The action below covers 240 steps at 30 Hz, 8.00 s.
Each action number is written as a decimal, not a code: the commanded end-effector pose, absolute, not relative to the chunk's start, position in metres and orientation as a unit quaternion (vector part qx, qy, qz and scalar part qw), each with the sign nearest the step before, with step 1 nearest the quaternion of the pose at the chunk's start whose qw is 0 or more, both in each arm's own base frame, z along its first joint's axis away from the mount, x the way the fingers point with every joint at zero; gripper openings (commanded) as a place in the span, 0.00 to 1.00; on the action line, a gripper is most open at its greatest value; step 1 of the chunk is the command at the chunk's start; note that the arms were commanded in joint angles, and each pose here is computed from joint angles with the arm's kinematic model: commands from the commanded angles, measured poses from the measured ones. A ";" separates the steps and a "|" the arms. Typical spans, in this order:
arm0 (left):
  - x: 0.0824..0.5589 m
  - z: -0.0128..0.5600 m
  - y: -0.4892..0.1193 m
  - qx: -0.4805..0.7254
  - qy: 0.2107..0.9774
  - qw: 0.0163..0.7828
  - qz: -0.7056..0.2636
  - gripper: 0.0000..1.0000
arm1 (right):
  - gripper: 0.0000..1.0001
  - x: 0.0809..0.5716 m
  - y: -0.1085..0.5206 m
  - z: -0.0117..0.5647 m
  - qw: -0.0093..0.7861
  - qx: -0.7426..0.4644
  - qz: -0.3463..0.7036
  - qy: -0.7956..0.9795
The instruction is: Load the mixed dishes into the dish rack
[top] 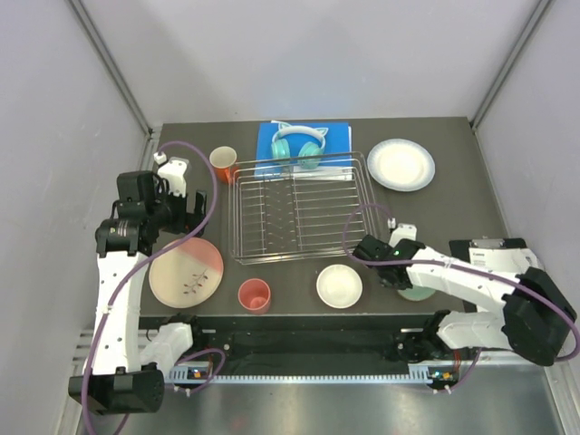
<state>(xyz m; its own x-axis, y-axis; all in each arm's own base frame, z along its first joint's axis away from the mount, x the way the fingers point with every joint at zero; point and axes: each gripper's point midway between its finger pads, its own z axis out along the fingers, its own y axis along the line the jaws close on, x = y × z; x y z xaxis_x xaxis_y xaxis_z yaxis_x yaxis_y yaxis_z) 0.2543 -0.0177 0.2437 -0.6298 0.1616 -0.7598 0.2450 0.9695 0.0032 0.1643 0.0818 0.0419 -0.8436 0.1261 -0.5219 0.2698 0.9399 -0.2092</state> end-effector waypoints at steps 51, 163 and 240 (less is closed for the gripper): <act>0.269 0.186 -0.010 0.134 0.908 0.396 -0.040 0.86 | 0.00 0.350 0.473 0.320 0.196 -0.275 0.698 0.632; 0.264 0.193 -0.021 0.144 0.900 0.405 -0.066 0.92 | 0.37 0.126 0.246 0.036 0.247 -0.307 -0.064 0.917; 0.269 0.183 -0.019 0.129 0.902 0.407 -0.064 0.92 | 0.63 0.272 0.467 0.193 0.053 -0.145 0.675 0.722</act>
